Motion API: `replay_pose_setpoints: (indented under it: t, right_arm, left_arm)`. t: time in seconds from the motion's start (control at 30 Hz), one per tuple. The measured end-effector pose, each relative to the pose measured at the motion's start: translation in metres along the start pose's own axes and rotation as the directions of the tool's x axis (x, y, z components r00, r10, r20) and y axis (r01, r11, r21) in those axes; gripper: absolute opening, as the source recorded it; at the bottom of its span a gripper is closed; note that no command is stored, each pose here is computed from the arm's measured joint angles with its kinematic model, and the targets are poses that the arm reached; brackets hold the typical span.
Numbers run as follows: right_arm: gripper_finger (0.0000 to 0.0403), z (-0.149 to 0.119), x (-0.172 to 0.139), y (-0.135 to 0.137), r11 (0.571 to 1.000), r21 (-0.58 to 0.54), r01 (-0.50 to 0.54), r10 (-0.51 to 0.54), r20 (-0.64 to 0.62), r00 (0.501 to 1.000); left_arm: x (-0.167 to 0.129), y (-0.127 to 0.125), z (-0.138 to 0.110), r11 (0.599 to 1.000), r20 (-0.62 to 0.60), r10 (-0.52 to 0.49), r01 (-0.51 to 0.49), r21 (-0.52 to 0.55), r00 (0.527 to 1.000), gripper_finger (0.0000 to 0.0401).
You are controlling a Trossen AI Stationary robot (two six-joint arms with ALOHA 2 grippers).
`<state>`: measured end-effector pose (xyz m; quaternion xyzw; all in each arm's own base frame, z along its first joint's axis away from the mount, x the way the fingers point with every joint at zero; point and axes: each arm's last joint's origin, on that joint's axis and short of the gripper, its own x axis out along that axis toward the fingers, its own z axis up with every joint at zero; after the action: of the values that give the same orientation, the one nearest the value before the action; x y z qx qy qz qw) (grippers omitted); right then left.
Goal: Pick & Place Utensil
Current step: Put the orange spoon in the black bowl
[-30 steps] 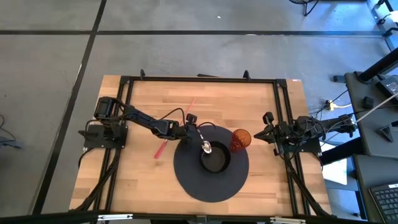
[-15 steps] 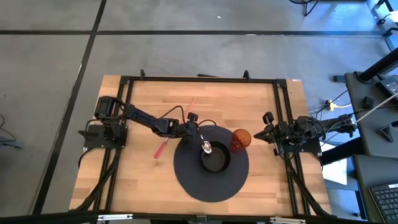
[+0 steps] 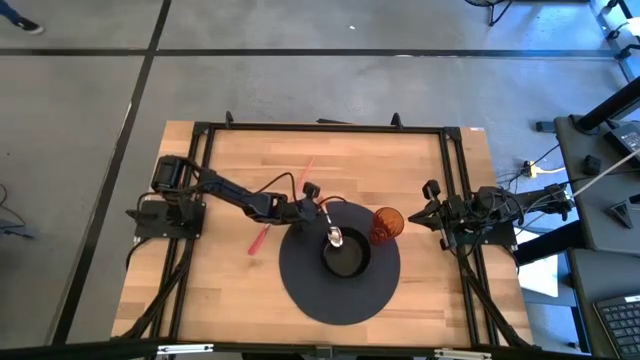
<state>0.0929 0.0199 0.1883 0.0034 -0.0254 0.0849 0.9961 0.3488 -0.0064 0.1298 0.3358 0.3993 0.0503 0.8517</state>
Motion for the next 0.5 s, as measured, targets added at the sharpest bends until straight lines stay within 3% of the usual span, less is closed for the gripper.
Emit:
replay_pose_setpoints:
  t: [0.27,0.5]
  right_arm:
    - [0.0017,0.0,0.0,0.0,1.0,0.0,0.0,0.0,0.0,1.0]
    - [0.0017,0.0,0.0,0.0,1.0,0.0,0.0,0.0,0.0,1.0]
  left_arm:
    - [-0.006,-0.007,0.008,0.994,-0.01,0.092,-0.091,0.065,0.996,0.0001]
    - [-0.007,-0.011,0.007,0.993,-0.038,0.093,-0.089,0.079,0.995,0.0004]
